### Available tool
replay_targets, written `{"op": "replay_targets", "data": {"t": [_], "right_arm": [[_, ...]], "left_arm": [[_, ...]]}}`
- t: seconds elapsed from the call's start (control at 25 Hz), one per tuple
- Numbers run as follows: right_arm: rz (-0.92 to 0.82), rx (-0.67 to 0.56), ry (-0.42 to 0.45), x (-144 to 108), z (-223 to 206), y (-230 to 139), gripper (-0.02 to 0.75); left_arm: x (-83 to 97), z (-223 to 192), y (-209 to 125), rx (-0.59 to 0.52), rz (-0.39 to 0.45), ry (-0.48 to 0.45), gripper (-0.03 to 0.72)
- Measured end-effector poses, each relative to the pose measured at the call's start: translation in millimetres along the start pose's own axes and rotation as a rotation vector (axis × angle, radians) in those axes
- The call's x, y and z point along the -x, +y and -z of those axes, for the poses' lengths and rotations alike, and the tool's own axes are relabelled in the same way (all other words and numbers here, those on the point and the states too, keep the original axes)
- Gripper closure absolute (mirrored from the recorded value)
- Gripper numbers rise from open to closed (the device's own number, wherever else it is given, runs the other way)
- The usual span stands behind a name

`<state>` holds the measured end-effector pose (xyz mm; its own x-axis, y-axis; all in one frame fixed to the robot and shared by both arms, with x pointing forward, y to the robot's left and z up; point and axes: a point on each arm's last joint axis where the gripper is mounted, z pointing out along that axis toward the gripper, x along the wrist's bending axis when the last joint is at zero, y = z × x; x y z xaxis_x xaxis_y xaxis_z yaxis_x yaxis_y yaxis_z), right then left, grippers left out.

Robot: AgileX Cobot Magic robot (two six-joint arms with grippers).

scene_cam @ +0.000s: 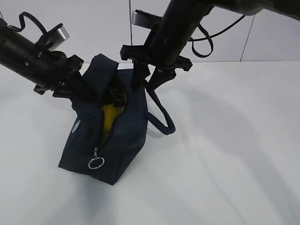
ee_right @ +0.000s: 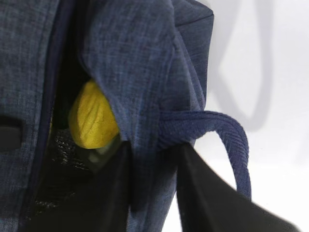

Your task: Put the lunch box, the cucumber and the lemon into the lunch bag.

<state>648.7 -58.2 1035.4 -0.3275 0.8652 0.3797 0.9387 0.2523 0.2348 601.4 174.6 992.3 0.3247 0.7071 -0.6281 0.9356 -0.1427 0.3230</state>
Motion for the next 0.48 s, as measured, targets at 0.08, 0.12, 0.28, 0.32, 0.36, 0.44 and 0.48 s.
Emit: {"op": "replay_targets", "data": {"t": [0.08,0.12,0.28,0.32,0.36,0.44,0.48], "right_arm": [[0.0,0.0,0.0,0.0,0.0,0.0,0.457],[0.001,0.0,-0.002,0.2,0.0,0.0,0.494],[0.009,0.001,-0.01,0.9,0.0,0.1,0.588],[0.013,0.001,-0.014,1.3,0.0,0.1,0.603],[0.023,0.002,-0.021,1.9,0.0,0.2,0.615],[0.045,0.003,-0.036,3.3,0.0,0.3,0.649],[0.053,0.003,-0.043,3.9,0.0,0.3,0.669]], "left_arm": [[1.5,0.0,1.0,0.011,0.013,-0.016,0.687],[2.9,-0.7,1.2,0.014,0.017,-0.024,0.687],[4.2,-1.1,1.8,0.02,0.023,-0.032,0.687],[4.9,-1.3,1.5,0.017,0.023,-0.037,0.687],[5.3,-1.3,1.2,0.014,0.024,-0.041,0.687],[6.5,-1.3,0.9,0.01,0.03,-0.054,0.687],[6.9,-1.3,0.8,0.009,0.032,-0.059,0.687]]}}
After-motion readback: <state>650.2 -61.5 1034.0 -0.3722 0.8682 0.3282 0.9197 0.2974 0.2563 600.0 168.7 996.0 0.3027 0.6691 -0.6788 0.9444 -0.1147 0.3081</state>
